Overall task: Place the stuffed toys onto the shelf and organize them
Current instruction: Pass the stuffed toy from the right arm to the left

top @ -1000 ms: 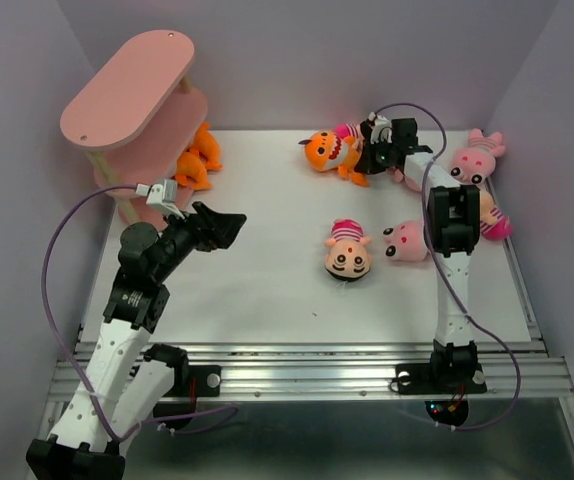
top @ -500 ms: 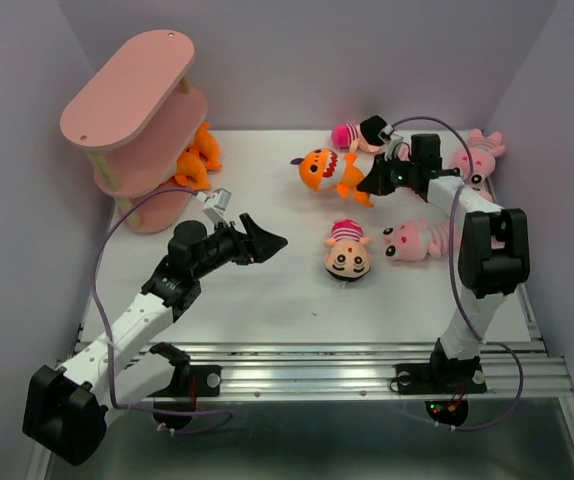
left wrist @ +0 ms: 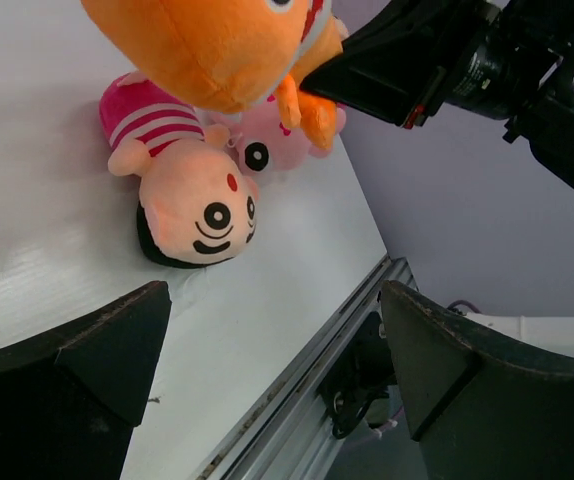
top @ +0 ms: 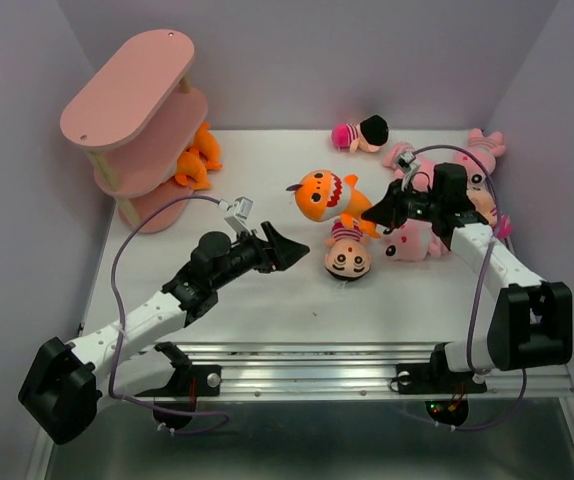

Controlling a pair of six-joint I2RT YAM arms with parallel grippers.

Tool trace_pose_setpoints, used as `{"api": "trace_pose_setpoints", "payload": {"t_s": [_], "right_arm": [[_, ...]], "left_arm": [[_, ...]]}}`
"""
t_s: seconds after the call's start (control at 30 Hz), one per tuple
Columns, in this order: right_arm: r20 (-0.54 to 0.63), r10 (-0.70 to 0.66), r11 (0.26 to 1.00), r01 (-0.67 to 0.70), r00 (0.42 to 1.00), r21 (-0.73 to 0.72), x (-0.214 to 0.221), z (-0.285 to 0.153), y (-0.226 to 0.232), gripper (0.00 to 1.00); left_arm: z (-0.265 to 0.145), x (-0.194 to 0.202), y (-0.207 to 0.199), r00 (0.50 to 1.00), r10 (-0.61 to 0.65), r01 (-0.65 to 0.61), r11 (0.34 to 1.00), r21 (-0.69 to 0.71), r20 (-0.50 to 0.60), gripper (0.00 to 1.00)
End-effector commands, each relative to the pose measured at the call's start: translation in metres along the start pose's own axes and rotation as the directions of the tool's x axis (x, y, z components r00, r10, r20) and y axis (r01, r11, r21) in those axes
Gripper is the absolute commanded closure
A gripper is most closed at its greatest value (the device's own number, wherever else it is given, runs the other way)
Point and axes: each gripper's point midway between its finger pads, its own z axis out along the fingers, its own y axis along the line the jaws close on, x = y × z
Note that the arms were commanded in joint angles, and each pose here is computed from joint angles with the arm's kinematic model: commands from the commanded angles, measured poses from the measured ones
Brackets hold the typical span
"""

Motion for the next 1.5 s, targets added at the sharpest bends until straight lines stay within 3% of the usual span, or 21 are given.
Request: {"api": "trace_pose_setpoints", "payload": {"t_s": [0.0, 0.33, 1.0, 1.17, 1.23, 1.27, 1.47], "right_arm": [[0.041, -0.059, 0.996, 0.061, 0.997, -0.064, -0.002, -0.011, 0.028, 0.97], [0.03, -0.071, 0.994, 0.073, 0.997, -0.086, 0.013, -0.023, 0.045, 0.98], [-0.018, -0.127, 0.978, 0.122, 0.992, -0.172, 0.036, -0.03, 0.058, 0.97], [-0.02, -0.168, 0.961, 0.16, 0.986, -0.225, 0.041, -0.034, 0.069, 0.97], [-0.02, -0.182, 0.955, 0.172, 0.983, -0.241, 0.042, -0.037, 0.073, 0.96], [-0.026, -0.194, 0.951, 0.181, 0.981, -0.249, 0.045, -0.038, 0.075, 0.96], [-0.044, -0.227, 0.939, 0.207, 0.973, -0.275, 0.053, -0.042, 0.079, 0.92]], "left_arm": [[0.004, -0.01, -0.019, 0.997, -0.012, 0.008, 0.999, 0.052, 0.081, 0.04], [0.008, 0.009, -0.022, 0.998, -0.023, 0.02, 0.998, 0.065, 0.057, 0.03], [0.049, -0.017, -0.047, 0.995, 0.014, -0.021, 0.998, 0.068, 0.101, 0.04], [0.06, -0.018, -0.04, 0.994, -0.002, -0.001, 0.999, 0.033, 0.106, 0.19], [0.064, -0.014, -0.034, 0.995, -0.013, 0.012, 1.0, 0.015, 0.098, 0.32], [0.066, -0.014, -0.033, 0.995, -0.013, 0.012, 1.0, 0.012, 0.096, 0.46], [0.07, -0.014, -0.024, 0.994, 0.02, -0.018, 1.0, -0.019, 0.104, 0.83]]}}
